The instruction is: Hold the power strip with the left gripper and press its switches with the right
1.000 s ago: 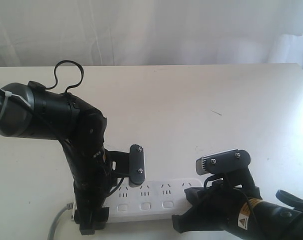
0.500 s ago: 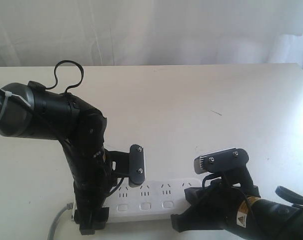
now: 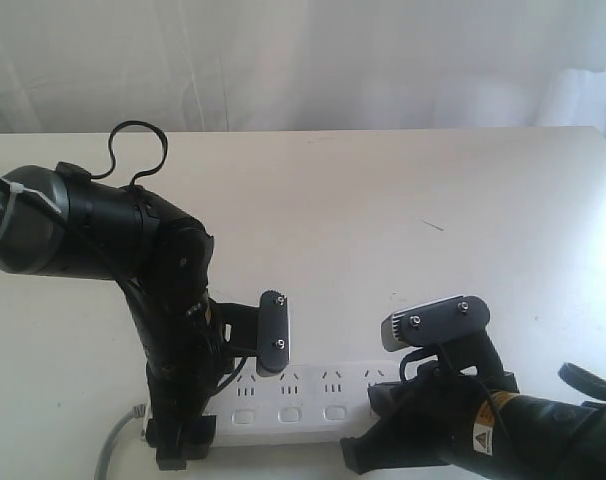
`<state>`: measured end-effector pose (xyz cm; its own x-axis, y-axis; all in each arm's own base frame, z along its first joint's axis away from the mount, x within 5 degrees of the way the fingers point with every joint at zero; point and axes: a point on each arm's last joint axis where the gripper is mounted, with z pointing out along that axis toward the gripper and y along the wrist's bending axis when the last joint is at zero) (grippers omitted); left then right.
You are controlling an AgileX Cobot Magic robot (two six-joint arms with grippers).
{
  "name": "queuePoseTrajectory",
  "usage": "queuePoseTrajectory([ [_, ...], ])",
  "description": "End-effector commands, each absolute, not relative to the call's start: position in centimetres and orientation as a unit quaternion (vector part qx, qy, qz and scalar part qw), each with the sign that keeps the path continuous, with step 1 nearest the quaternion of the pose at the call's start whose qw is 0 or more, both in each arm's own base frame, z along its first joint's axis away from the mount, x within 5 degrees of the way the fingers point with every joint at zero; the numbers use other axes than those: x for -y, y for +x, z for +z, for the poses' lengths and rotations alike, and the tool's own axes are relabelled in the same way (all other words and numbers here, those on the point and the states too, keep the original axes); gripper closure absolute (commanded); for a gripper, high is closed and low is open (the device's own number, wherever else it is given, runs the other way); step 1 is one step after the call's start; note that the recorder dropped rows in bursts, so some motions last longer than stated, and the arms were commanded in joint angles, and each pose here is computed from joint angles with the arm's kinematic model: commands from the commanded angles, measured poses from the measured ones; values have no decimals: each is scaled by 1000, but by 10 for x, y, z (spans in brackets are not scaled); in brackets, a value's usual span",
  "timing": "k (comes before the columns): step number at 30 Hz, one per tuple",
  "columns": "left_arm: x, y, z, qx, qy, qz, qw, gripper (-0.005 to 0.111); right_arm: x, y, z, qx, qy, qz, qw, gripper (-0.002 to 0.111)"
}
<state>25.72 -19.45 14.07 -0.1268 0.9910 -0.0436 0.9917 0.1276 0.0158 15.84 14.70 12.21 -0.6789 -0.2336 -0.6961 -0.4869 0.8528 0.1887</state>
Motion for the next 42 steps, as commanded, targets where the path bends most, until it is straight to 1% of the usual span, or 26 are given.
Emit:
queuePoseTrajectory([
  [1,185,245,120,-755,652,-19,-60,107,-134,142,110,-931,-218,142,256,108],
  [15,185,244,120,-755,652,-20,-65,107,-134,142,109,-933,-215,140,254,108],
  [23,185,244,120,-755,652,-20,-66,107,-134,141,101,-938,-215,131,237,108],
  [28,185,244,120,-755,652,-20,-66,107,-136,143,103,-940,-215,130,233,108],
  [31,185,244,120,-755,652,-20,-66,107,-139,147,106,-931,-212,142,260,108],
  [33,183,246,120,-746,662,-5,-65,107,-145,155,114,-906,-211,171,324,108],
  [34,180,247,120,-740,669,10,-68,107,-149,161,121,-884,-214,189,370,108],
  [36,177,250,121,-742,666,35,-71,107,-154,166,133,-854,-206,215,427,108],
  [37,176,251,122,-741,666,43,-70,105,-154,167,137,-844,-204,223,443,108],
  [39,174,253,127,-743,664,59,-59,89,-155,169,148,-826,-198,237,472,108],
  [40,176,255,132,-748,660,59,-49,71,-155,168,155,-816,-197,244,486,108],
  [41,179,258,138,-753,655,58,-36,46,-154,168,163,-806,-195,250,500,108],
  [42,181,260,141,-759,649,55,-28,29,-153,167,169,-799,-193,256,509,108],
])
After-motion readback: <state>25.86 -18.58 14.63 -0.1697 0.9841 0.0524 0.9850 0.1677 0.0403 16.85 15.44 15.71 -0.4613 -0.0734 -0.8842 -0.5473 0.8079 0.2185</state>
